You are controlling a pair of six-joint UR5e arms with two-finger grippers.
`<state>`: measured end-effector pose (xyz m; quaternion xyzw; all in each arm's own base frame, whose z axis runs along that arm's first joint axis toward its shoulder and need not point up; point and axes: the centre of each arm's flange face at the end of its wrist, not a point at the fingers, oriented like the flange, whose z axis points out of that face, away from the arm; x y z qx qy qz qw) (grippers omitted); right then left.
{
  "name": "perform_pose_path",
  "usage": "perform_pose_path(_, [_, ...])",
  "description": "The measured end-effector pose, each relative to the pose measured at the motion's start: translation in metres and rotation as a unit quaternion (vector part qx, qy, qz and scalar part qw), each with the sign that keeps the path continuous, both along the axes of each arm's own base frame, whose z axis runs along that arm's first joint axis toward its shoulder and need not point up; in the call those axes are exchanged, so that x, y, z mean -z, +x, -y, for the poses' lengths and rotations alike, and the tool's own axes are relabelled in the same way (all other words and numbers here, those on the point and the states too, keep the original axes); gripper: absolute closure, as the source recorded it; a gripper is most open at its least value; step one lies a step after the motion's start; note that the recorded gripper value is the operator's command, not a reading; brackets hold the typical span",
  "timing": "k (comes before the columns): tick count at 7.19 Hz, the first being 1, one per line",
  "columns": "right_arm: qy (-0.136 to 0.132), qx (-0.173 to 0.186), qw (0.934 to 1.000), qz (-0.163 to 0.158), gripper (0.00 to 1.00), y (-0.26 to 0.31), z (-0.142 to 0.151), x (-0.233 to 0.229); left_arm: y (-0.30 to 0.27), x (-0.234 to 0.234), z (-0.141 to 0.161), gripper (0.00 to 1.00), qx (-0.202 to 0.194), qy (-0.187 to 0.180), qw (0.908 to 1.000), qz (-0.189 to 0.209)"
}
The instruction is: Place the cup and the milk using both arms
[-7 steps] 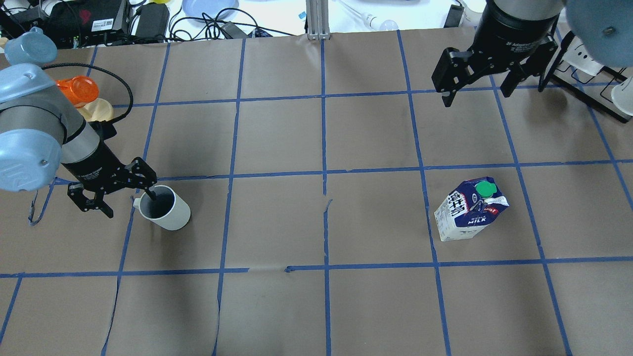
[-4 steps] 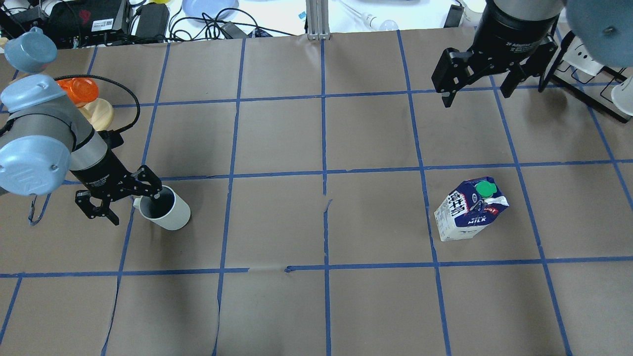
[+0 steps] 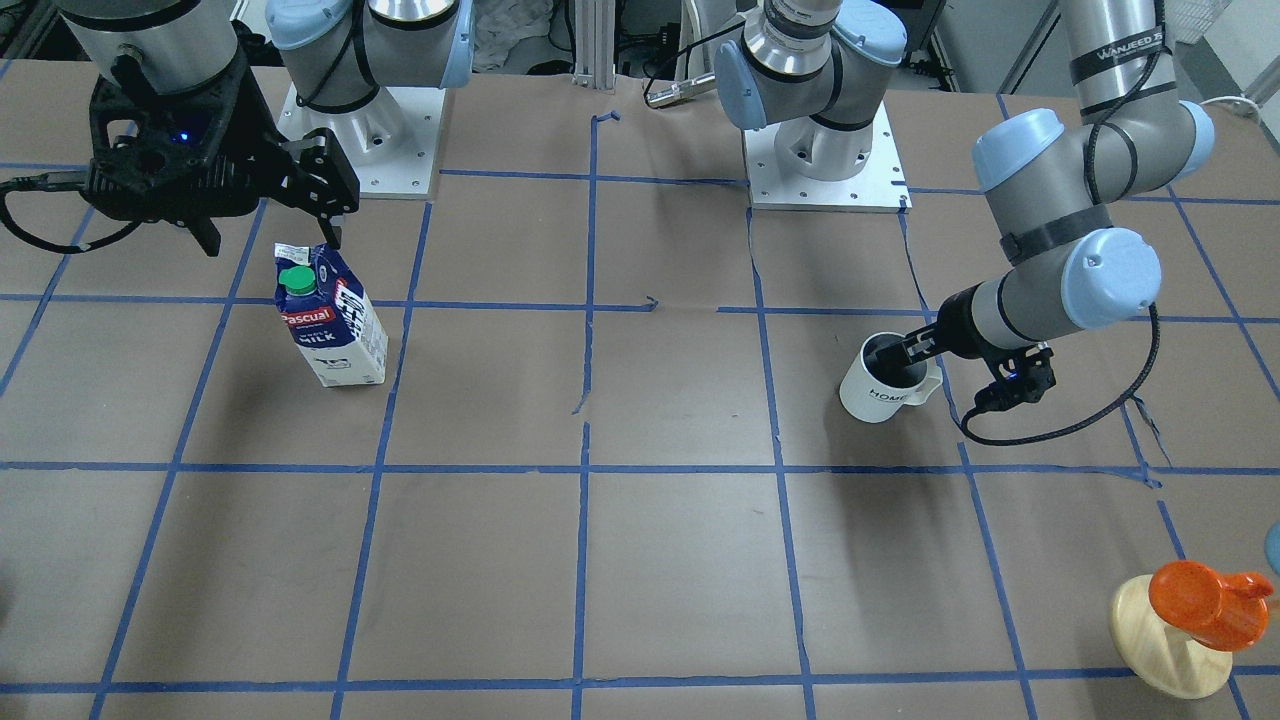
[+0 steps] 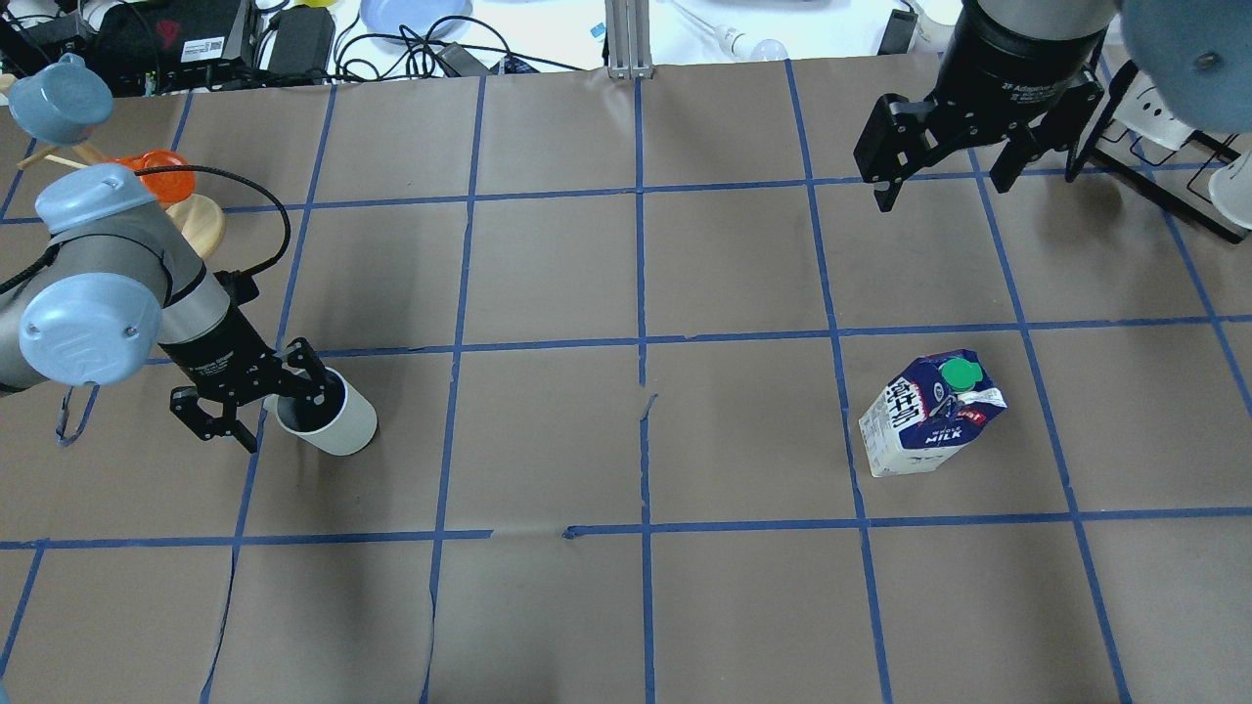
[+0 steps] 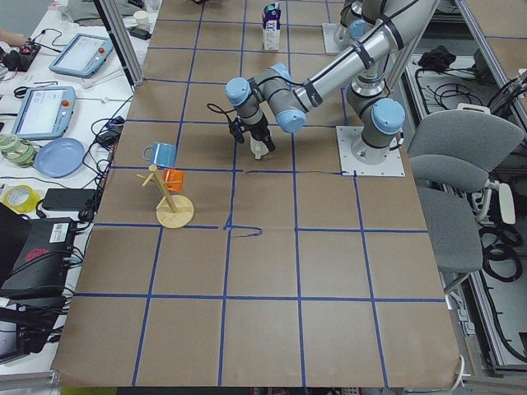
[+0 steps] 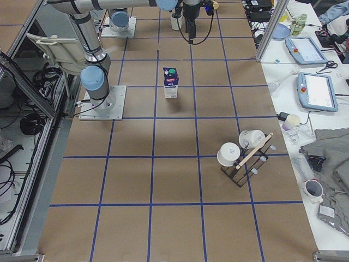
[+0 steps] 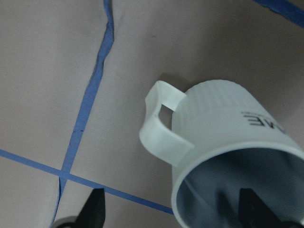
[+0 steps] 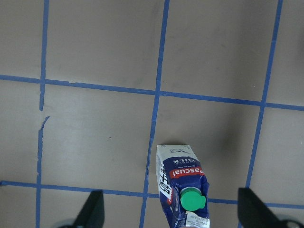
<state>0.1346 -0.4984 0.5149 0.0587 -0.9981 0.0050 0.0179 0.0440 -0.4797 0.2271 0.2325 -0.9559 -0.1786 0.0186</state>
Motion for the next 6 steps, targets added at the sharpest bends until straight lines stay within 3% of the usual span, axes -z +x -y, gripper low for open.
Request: perform_pose_path(6, [0.0,0.0,1.0,0.0,0.0,0.0,0.0,0.0,0.001,-0.036,0.013,1.0,-0.033,-0.028,0.9988,0.021])
